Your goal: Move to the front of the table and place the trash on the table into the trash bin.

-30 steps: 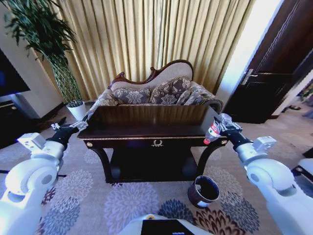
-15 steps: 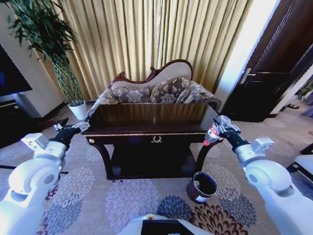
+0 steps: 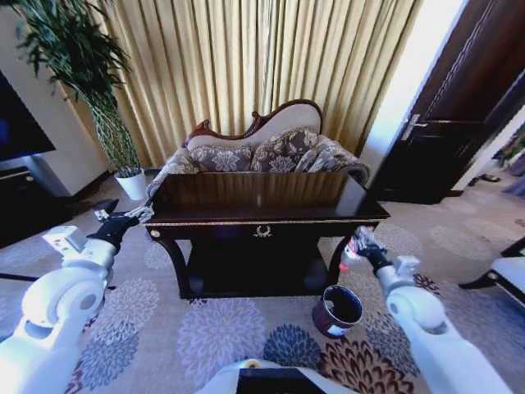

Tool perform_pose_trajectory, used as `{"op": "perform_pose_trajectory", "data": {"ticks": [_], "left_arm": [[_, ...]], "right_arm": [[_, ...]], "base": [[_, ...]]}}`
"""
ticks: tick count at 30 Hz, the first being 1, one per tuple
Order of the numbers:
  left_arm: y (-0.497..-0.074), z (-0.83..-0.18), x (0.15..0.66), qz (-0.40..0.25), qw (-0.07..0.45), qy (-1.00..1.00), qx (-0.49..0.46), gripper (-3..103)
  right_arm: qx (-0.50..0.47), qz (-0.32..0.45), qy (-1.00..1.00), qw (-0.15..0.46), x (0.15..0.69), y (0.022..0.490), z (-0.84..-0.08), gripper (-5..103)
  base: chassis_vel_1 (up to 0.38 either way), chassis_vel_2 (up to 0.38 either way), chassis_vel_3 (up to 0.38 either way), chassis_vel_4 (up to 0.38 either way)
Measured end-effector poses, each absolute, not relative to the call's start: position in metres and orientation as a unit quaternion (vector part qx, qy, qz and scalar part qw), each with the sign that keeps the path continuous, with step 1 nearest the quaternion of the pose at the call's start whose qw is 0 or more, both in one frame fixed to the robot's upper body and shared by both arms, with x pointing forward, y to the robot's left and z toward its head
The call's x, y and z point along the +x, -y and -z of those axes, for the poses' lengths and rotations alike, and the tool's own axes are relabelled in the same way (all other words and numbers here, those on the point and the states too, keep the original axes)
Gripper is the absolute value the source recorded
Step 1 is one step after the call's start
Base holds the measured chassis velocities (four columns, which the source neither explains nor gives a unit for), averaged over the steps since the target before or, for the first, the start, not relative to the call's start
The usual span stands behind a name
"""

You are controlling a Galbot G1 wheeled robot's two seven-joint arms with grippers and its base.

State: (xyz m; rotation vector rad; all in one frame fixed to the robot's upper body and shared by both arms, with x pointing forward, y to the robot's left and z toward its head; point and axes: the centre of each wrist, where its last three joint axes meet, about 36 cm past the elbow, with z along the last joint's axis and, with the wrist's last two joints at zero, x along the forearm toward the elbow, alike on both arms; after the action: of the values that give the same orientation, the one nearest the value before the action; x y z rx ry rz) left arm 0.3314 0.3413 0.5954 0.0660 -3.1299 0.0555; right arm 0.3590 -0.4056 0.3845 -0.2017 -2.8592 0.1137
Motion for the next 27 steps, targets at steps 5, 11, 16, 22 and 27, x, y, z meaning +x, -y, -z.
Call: {"op": "perform_pose_trajectory", "data": {"ticks": [5,11,16,22,27], "left_arm": [[-0.341,-0.595,0.331,-0.016,0.004,1.000,0.020,100],[-0.339,-0.592,0.331,-0.017,0.003,1.000,0.020,100],[-0.337,-0.590,0.330,-0.016,0.004,1.000,0.020,100],[-0.333,-0.591,0.327,-0.015,0.002,1.000,0.016,100],[-0.333,-0.591,0.326,-0.014,0.000,1.000,0.017,100]], "right_arm": [[-0.098,-0.052,0.979,0.169,0.370,0.429,-0.329,25],[-0.142,-0.097,0.959,0.225,0.371,0.479,-0.229,25],[-0.156,-0.080,0.955,0.238,0.384,0.483,-0.205,25],[-0.149,-0.050,0.960,0.230,0.413,0.455,-0.197,25],[-0.146,-0.048,0.960,0.235,0.419,0.445,-0.192,25]], "base": [[0.000,0.000,0.000,0.000],[0.000,0.000,0.000,0.000],[0.000,0.000,0.000,0.000],[0.000,0.000,0.000,0.000],[0.000,0.000,0.000,0.000]]}}
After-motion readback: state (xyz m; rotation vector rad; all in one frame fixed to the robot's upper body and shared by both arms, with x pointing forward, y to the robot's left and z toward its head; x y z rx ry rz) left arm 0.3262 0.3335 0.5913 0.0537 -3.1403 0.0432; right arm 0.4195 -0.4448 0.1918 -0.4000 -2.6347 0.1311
